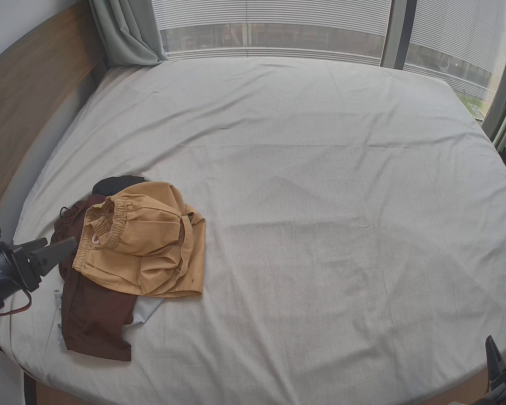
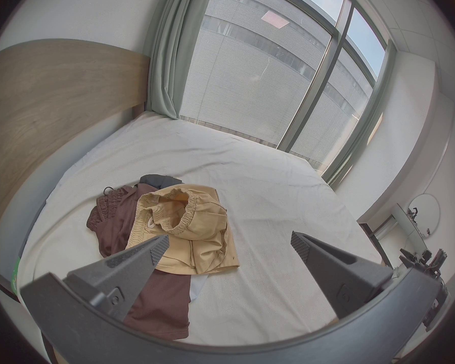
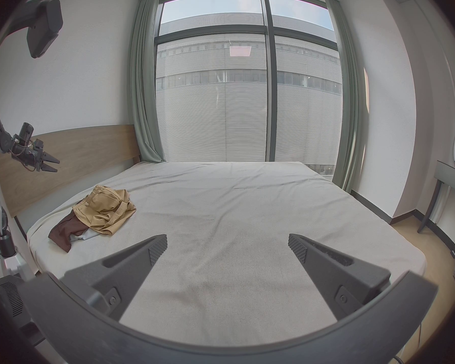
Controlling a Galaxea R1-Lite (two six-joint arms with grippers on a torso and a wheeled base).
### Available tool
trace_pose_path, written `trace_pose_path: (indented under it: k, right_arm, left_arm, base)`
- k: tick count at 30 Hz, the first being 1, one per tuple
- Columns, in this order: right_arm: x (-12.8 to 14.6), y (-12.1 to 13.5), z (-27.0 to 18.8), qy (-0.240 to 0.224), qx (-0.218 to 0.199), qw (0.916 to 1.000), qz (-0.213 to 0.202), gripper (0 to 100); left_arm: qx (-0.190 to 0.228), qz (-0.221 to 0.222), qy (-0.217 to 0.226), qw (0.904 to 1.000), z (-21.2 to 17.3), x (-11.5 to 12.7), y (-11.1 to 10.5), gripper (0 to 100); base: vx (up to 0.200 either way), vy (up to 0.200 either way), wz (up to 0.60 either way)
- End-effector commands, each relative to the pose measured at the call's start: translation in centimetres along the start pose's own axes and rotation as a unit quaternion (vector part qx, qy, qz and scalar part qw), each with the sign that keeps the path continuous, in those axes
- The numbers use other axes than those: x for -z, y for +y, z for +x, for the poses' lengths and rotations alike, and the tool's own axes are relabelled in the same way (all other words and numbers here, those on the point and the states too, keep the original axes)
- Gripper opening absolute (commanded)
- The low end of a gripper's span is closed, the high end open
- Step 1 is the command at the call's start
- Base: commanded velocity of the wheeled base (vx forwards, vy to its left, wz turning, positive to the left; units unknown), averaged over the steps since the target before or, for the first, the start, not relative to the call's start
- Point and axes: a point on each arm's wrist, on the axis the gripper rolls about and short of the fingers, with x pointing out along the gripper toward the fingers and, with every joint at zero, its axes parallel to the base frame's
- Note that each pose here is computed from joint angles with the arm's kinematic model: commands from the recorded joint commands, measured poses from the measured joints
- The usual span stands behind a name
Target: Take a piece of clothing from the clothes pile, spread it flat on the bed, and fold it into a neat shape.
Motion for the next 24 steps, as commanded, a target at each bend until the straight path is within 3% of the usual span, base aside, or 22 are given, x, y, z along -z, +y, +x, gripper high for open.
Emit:
trace_pose_path:
  k: [1,24]
  right_arm:
    - [0.5,0.0,0.1,0.005,0.0,1.0,0.0,100]
    - [0.5,0.0,0.1,0.005,0.0,1.0,0.0,100]
  left_arm:
    - [-0.002,-0.013,0.028,0.9995,1.9,0.3,1.0,100]
    - [0.021,-0.024,0.057,0.9979,9.1,-0.2,4.3,100]
  base:
    - [0.0,0.0,0.0]
    - [0.0,0.0,0.0]
